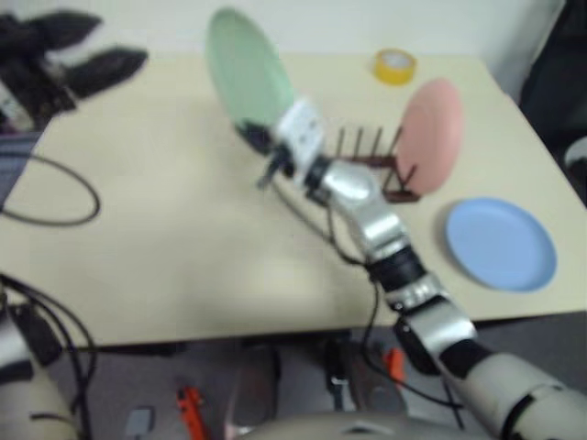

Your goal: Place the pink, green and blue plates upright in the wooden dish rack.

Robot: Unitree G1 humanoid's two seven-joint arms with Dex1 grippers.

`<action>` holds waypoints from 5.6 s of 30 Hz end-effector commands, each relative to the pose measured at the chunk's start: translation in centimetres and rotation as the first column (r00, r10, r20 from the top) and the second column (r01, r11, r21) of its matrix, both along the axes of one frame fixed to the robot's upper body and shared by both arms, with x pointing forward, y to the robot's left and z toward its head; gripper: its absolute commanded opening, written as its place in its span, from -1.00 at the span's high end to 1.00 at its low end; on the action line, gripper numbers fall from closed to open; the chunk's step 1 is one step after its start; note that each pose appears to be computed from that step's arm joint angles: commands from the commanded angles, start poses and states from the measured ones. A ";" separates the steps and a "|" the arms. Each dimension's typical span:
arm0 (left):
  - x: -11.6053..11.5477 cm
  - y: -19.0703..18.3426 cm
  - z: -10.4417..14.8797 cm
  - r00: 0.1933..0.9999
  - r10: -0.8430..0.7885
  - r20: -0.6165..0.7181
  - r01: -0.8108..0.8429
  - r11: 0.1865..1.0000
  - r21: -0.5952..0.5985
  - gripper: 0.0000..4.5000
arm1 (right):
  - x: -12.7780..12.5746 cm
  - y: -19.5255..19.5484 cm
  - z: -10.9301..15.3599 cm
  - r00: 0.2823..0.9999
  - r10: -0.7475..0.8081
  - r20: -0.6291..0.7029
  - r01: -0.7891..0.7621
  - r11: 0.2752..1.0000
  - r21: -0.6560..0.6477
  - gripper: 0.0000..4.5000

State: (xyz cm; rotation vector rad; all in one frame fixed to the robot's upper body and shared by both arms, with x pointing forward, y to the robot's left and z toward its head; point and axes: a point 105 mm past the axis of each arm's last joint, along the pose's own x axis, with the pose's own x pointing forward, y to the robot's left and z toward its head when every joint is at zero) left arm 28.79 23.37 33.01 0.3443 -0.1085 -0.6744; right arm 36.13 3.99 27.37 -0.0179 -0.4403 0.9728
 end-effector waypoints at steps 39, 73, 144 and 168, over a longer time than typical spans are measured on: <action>-0.8 -10.1 -11.4 0.875 -0.423 -0.234 0.460 0.878 0.133 -0.57 | -1.6 -18.7 4.7 0.817 0.192 -0.544 0.012 0.937 0.349 1.00; -1.0 -10.1 -11.1 0.877 -0.418 -0.238 0.457 0.878 0.139 -0.58 | -0.2 -21.0 1.4 0.806 0.072 -0.588 0.118 0.953 0.279 0.07; 0.7 -16.6 -13.3 0.759 -0.593 -0.268 0.645 0.740 0.190 -0.58 | -8.0 -29.5 -12.8 0.427 -0.822 -0.377 0.403 0.546 -0.735 0.99; 1.2 -12.0 -12.2 0.852 -0.464 -0.243 0.509 0.843 0.175 -0.58 | -7.5 -17.0 17.6 0.979 -0.151 0.133 0.127 0.976 0.177 0.99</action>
